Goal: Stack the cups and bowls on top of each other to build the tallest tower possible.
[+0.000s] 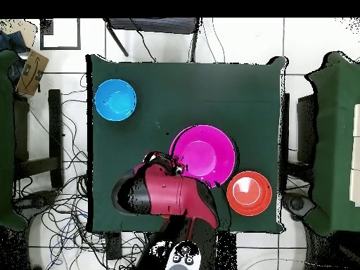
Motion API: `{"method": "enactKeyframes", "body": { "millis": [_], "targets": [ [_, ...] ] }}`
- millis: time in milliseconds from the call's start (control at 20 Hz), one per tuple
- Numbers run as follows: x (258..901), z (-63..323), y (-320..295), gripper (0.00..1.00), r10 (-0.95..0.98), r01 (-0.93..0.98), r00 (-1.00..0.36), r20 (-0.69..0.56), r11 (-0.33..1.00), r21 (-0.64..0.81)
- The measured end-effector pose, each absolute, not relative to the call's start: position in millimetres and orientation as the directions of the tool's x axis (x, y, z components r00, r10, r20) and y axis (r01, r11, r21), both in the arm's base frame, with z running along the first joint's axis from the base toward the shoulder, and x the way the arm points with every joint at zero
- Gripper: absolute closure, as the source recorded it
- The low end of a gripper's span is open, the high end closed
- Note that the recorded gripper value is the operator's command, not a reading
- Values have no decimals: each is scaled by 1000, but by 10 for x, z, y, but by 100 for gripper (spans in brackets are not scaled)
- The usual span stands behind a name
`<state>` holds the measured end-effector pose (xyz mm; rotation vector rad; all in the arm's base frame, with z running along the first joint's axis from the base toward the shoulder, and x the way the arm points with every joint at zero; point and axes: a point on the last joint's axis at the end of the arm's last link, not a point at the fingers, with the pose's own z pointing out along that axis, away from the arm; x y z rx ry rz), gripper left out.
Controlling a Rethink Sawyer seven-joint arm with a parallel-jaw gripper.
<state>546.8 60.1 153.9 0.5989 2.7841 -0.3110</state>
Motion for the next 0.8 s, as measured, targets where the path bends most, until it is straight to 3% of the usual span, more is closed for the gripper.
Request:
{"method": "enactKeyframes", "body": {
  "millis": [800],
  "targets": [
    [5321,1496,619,100,372,437,-856,-358,891,-120]
  ]
}}
